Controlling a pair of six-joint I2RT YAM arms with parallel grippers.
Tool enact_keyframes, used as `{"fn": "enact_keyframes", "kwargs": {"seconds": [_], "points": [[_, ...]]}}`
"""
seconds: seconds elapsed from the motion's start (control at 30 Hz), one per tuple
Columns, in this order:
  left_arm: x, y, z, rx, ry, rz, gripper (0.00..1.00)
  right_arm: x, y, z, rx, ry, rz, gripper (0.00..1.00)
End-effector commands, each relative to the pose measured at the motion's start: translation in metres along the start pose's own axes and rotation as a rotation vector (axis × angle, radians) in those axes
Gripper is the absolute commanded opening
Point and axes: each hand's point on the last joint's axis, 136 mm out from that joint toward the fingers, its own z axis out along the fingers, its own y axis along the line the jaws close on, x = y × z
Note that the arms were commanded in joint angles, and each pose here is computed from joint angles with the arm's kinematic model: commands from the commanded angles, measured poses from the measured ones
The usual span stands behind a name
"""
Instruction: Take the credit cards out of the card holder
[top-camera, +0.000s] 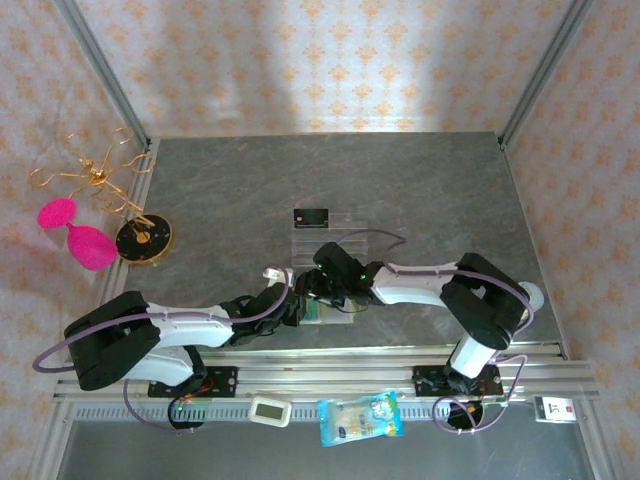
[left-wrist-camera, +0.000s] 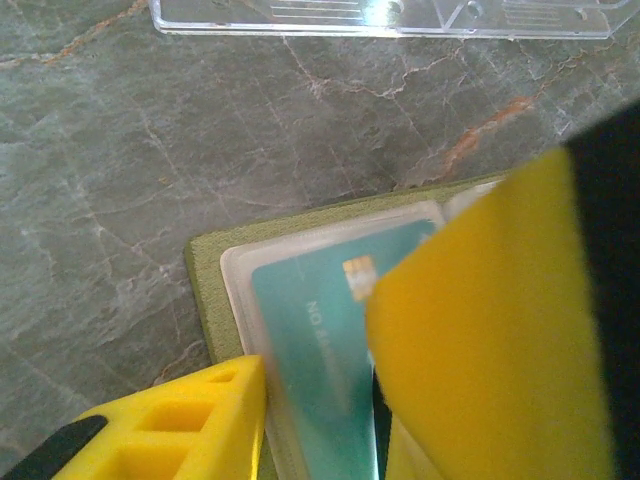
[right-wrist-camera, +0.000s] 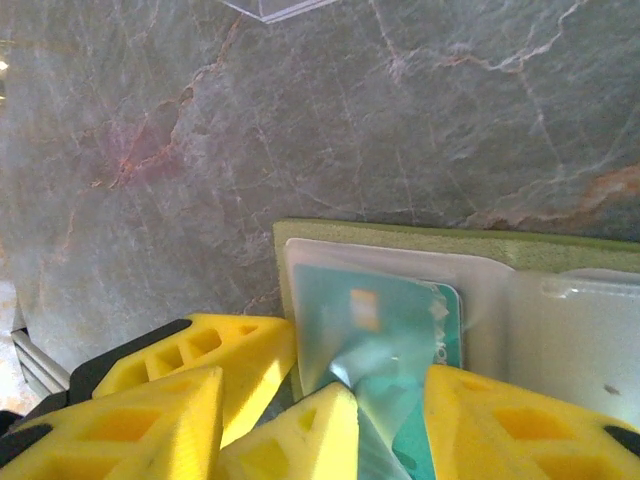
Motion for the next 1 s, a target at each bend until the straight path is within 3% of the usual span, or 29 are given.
{"fn": "enact_keyframes", "kwargs": {"seconds": [0.0, 0.3, 0.53, 0.67, 0.73, 0.8, 0.97], "points": [[0.012, -0.004, 0.0, 0.027, 0.046, 0.013, 0.35, 0.006, -0.011, 0.003, 0.083, 0.018, 0.0, 0.54], [0.005, 0.003, -0.017, 0.017, 0.008, -0.015, 0.5, -0.014, -0.033, -0.023, 0.251, -0.127, -0.012, 0.53], [-0.012, -0.011, -0.031, 0.07, -0.036, -0.032, 0.55, -0.024, 0.019, -0.039, 0.115, -0.184, -0.165, 0.53], [-0.023, -0.021, -0.038, 0.108, -0.061, -0.036, 0.55, -0.026, 0.021, -0.054, 0.093, -0.22, -0.225, 0.49], [-0.028, -0.028, -0.039, 0.131, -0.072, -0.031, 0.5, -0.025, 0.013, -0.056, 0.087, -0.201, -0.269, 0.4], [-0.033, -0.032, -0.038, 0.133, -0.081, -0.023, 0.36, -0.025, -0.001, -0.055, 0.117, -0.172, -0.313, 0.28], [-0.036, -0.045, -0.028, 0.151, -0.07, -0.001, 0.22, -0.008, -0.018, -0.045, 0.086, -0.058, -0.403, 0.27]]}}
